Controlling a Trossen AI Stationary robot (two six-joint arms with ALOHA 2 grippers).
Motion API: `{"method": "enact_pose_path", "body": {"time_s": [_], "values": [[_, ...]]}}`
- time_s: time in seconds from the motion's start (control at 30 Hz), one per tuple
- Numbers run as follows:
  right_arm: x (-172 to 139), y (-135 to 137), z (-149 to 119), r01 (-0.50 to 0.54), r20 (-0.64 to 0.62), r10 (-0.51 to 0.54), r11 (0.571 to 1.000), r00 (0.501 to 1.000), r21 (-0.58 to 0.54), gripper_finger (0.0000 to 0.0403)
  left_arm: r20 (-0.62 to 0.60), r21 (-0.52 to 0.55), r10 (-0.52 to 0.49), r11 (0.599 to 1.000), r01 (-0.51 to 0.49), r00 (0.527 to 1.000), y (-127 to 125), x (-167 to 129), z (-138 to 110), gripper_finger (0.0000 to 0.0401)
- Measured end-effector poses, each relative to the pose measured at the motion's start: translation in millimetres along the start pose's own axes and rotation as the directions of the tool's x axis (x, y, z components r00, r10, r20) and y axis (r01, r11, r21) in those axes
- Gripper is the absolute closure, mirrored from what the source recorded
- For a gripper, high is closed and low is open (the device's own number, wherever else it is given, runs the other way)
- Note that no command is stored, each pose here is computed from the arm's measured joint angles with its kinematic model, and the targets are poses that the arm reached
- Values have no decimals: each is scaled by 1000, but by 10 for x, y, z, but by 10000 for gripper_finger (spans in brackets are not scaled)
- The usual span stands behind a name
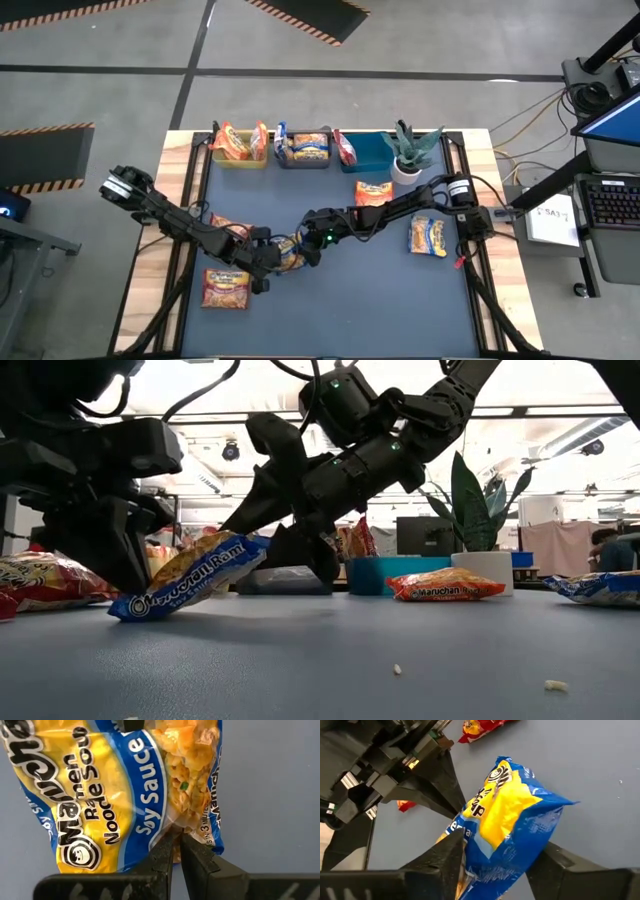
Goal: Sort Maruchan noodles
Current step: Put the blue noodle pack into the black bin
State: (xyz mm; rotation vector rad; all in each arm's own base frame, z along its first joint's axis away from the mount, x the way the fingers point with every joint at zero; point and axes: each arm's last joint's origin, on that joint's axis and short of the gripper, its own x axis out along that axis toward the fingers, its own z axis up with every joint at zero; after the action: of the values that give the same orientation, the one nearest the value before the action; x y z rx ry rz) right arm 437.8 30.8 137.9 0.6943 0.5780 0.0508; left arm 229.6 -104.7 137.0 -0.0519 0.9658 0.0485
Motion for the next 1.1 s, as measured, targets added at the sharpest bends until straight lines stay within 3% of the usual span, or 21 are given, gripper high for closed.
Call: {"method": "enact_pose_path", "body": {"time_s": [0.43, 0.6, 0.87, 0.97, 1.1], "values": [[-57, 49, 45, -5, 4, 5, 1000, 1000, -6, 252, 14, -1, -5, 1000, 6, 1000, 3, -44, 25, 384], [-60, 31, 50, 3, 2, -3, 1000, 1000, -6, 259, 52, -8, -13, 1000, 13, 999, 22, -163, 67, 384], [-71, 19, 68, 13, 7, -13, 999, 1000, -41, 304, 84, -9, -31, 999, 32, 996, 96, -463, 86, 384], [-107, 25, 99, 19, 7, -19, 998, 1000, -55, 309, 110, 31, -35, 999, 31, 993, 141, -606, 90, 384], [-188, 21, 182, 31, 15, -30, 997, 999, -70, 310, 238, 143, 7, 989, -42, 971, 215, -840, 145, 384]]}}
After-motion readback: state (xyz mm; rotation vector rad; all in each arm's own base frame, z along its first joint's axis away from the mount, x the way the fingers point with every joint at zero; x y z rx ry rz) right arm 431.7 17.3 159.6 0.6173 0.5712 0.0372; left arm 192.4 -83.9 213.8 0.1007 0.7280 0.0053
